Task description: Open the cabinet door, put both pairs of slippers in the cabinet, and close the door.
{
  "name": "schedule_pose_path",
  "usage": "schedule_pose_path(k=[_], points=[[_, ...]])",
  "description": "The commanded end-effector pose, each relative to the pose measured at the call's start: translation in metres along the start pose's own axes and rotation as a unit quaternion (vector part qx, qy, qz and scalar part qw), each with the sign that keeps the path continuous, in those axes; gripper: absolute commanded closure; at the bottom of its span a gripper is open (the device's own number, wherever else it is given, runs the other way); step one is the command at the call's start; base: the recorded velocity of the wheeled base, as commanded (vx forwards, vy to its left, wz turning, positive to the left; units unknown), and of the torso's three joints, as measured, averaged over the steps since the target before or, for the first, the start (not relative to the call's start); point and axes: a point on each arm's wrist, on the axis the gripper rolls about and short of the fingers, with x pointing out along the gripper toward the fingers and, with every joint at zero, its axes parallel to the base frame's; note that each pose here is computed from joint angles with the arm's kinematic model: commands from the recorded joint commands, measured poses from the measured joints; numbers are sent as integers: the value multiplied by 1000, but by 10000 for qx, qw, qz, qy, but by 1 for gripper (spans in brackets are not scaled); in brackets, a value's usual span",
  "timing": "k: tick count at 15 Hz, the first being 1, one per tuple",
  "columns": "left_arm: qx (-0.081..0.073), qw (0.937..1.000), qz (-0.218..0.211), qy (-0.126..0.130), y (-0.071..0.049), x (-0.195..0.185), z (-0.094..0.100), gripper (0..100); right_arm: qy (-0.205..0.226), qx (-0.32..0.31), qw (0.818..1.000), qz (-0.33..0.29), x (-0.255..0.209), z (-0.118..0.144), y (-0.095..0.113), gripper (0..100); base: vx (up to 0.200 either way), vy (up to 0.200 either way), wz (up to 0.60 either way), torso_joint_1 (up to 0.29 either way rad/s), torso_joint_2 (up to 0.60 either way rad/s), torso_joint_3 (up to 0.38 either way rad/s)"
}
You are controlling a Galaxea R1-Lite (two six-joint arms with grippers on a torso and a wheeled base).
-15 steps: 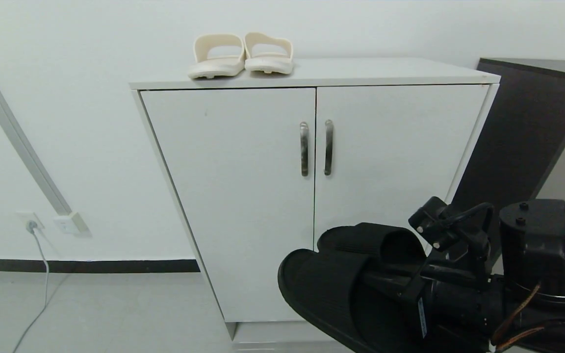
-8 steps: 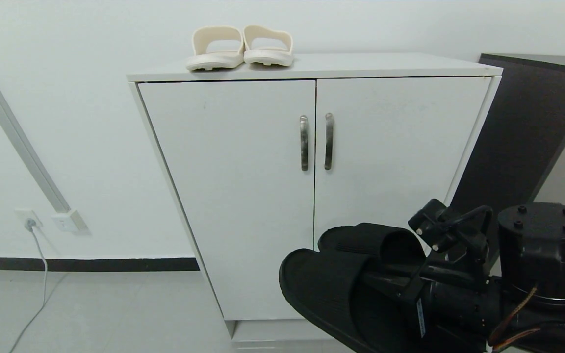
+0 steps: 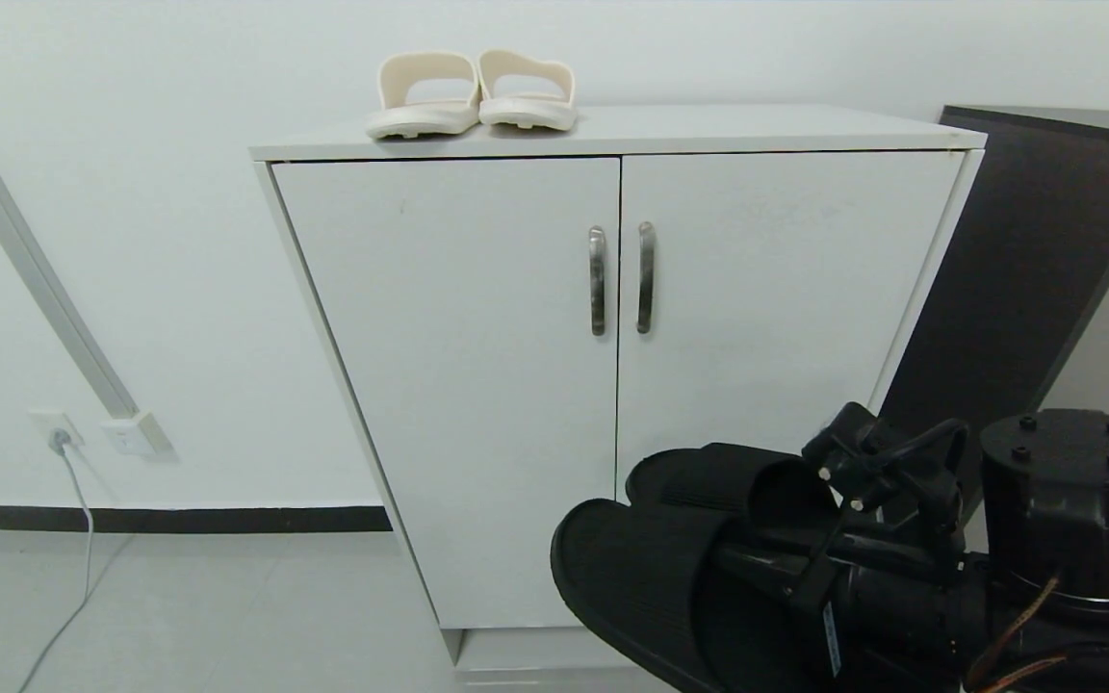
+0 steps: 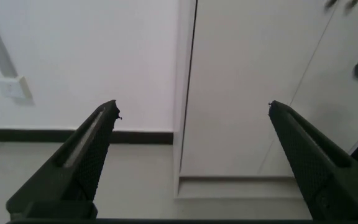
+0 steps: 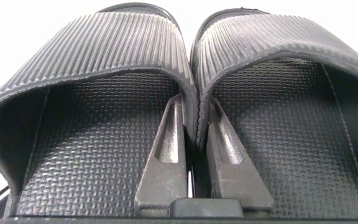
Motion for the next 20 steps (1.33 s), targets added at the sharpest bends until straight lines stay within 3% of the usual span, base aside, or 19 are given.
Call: schedule_pose_path(k=[1, 4, 6, 7, 8, 10, 12, 14, 17, 20], points=[[-168, 9972, -593, 432, -5, 23, 47, 0, -16, 2, 10000, 7, 2, -1, 0, 100, 0, 0, 0, 0, 0, 0], [-294, 9857, -1502, 700, -10, 63, 70, 0, -46, 2, 10000, 16, 0, -2, 0, 100, 0, 0, 0, 0, 0, 0], [-349, 9721, -2171, 814, -14, 90, 81, 0, -12, 2, 10000, 91, -1, -4, 0, 100, 0, 0, 0, 0, 0, 0], [-363, 9689, -2295, 851, -15, 97, 85, 0, -5, 2, 10000, 91, -1, -4, 0, 100, 0, 0, 0, 0, 0, 0], [-369, 9618, -2569, 868, -18, 117, 96, 0, 34, -5, 9999, 105, -1, -7, 0, 100, 0, 0, 0, 0, 0, 0], [-322, 9581, -2761, 696, -23, 135, 119, 0, 105, -1, 9994, 324, -3, -11, 1, 100, 0, 0, 0, 0, 0, 0], [-292, 9379, -3392, 673, -39, 144, 131, 0, 140, 2, 9990, 415, -4, -13, 2, 100, 0, 0, 0, 0, 0, 0], [-274, 9183, -3856, 853, -57, 154, 131, 0, 132, 1, 9991, 415, -4, -13, 2, 100, 0, 0, 0, 0, 0, 0], [-188, 8995, -4242, 1031, -91, 171, 130, 0, 149, -233, 9985, 482, -5, -16, 4, 100, 0, 0, 0, 0, 0, 0], [-205, 8853, -4565, 864, -118, 193, 138, 0, 232, -275, 9978, 565, -4, -21, 5, 100, 0, 0, 0, 0, 0, 0]])
